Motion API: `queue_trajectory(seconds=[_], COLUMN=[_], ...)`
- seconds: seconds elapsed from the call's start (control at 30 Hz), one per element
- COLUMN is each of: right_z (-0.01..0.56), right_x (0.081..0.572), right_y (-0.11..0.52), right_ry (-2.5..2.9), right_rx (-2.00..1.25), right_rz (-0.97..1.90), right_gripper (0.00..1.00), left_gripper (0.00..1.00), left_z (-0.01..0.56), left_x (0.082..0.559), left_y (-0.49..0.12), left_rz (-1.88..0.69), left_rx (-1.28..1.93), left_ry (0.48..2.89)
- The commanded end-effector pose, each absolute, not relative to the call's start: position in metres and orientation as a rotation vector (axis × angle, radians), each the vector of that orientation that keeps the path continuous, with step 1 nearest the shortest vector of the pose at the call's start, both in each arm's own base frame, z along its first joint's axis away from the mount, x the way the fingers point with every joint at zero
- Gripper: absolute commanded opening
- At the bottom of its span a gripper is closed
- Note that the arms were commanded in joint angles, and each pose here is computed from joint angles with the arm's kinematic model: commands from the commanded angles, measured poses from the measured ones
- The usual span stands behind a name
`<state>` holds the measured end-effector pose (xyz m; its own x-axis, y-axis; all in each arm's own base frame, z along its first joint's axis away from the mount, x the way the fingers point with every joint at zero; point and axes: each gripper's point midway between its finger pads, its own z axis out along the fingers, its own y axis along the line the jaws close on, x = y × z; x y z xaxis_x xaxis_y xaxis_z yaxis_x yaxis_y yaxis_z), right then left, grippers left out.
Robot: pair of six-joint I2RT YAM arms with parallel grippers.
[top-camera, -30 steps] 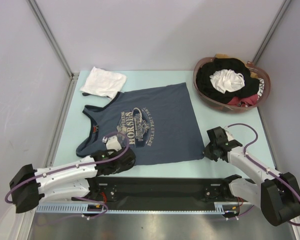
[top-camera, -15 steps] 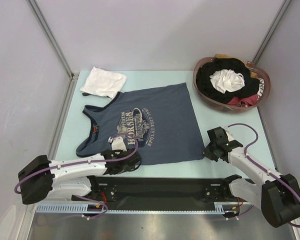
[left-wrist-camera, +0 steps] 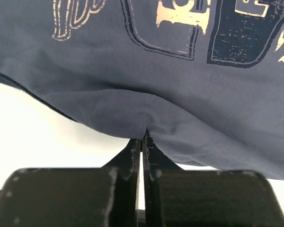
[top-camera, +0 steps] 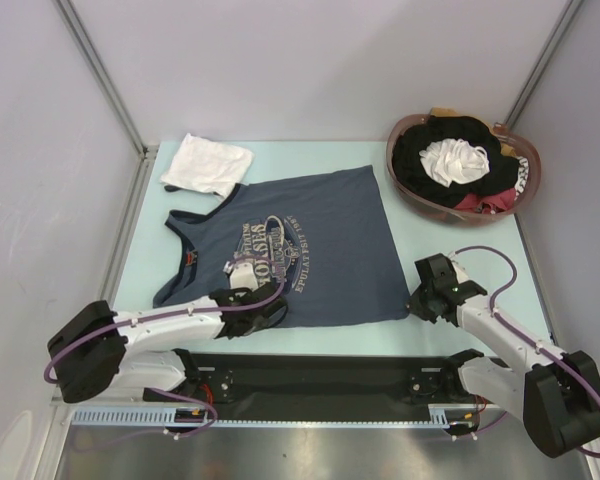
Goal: Fold and stack the tank tops
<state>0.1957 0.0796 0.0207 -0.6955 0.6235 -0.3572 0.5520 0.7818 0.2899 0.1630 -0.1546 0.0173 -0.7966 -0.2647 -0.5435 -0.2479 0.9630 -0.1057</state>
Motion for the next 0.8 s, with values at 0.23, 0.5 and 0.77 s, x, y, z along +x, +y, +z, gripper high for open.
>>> queue_trajectory(seconds=[0.23, 0.5, 0.77], right_z=[0.054, 0.064, 0.074], right_x=[0.206, 0.203, 0.214], right_y=[0.062, 0.065, 0.067], right_ry=[2.518, 2.509, 2.484], right_rx=[0.775, 0.730, 0.706], right_rz=[0.075, 0.088, 0.090], right_gripper=[0.00, 0.00, 0.00], left_gripper=[0.00, 0.00, 0.00], left_z=[0.058, 0.052, 0.045], left_x=[0.160, 0.121, 0.121], left_y=[-0.153, -0.152, -0.161], left_rz=[-0.018, -0.149, -0.158], left_rx=[-0.259, -0.255, -0.174], left_ry=[2.568, 2.688, 2.715])
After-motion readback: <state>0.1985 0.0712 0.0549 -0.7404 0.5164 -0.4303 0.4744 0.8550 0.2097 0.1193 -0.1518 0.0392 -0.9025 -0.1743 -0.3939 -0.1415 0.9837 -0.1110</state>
